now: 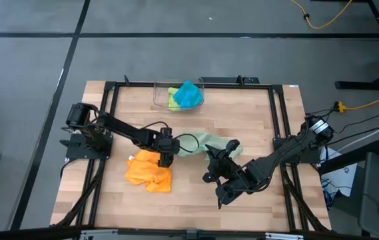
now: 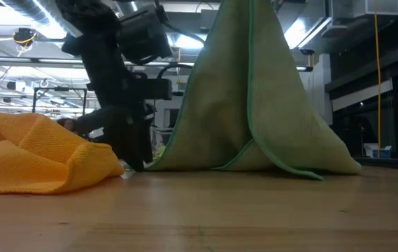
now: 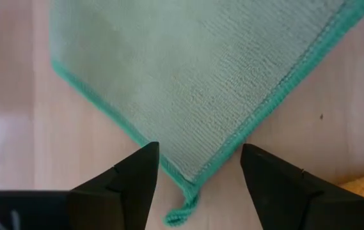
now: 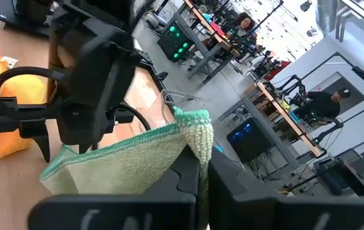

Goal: Fold microfiber towels
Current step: Fold the green towel

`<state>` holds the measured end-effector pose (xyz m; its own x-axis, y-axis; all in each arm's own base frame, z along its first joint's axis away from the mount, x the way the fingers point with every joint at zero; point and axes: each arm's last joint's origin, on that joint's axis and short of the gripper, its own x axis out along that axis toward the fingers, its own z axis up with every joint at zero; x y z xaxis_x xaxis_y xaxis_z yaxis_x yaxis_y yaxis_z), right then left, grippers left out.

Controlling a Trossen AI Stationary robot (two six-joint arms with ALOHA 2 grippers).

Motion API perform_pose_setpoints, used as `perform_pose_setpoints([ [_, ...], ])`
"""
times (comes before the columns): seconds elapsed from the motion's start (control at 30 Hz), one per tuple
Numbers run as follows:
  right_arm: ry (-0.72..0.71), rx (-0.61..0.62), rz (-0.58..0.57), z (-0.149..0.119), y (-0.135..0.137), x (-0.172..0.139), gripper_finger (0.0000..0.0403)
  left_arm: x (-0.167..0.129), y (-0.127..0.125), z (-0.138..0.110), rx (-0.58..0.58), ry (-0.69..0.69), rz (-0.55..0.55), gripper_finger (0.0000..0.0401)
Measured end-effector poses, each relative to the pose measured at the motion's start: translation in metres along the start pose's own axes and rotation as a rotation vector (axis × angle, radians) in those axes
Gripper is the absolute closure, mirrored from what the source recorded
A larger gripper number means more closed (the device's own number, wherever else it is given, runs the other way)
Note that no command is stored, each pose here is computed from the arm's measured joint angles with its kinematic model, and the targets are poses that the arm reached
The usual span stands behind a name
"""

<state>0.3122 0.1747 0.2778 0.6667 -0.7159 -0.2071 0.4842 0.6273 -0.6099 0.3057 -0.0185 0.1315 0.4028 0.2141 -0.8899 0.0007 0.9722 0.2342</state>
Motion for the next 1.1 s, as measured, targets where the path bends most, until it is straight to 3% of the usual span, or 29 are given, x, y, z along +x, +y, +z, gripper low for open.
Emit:
perform_pose_setpoints([
  [0.37, 0.001, -0.003, 0.000, 0.000, 0.000, 0.000, 0.0393, 0.009, 0.032, -0.003, -0.118, 0.011, -0.199, 0.0195],
  [0.6, 0.001, -0.001, 0.000, 0.000, 0.000, 0.000, 0.0393, 0.021, 0.040, -0.007, -0.161, 0.048, -0.197, 0.0254],
  [0.77, 0.001, -0.003, 0.000, 0.000, 0.000, 0.000, 0.0393, 0.023, 0.039, -0.006, -0.241, 0.054, -0.166, 0.0338],
  [0.87, 0.002, -0.007, 0.000, -0.001, 0.000, 0.000, 0.0393, 0.021, 0.032, -0.005, -0.318, 0.057, -0.080, 0.0388],
  [1.1, 0.016, -0.026, -0.004, -0.005, -0.001, 0.000, 0.0393, 0.015, 0.009, -0.004, -0.357, 0.036, 0.037, 0.0399],
])
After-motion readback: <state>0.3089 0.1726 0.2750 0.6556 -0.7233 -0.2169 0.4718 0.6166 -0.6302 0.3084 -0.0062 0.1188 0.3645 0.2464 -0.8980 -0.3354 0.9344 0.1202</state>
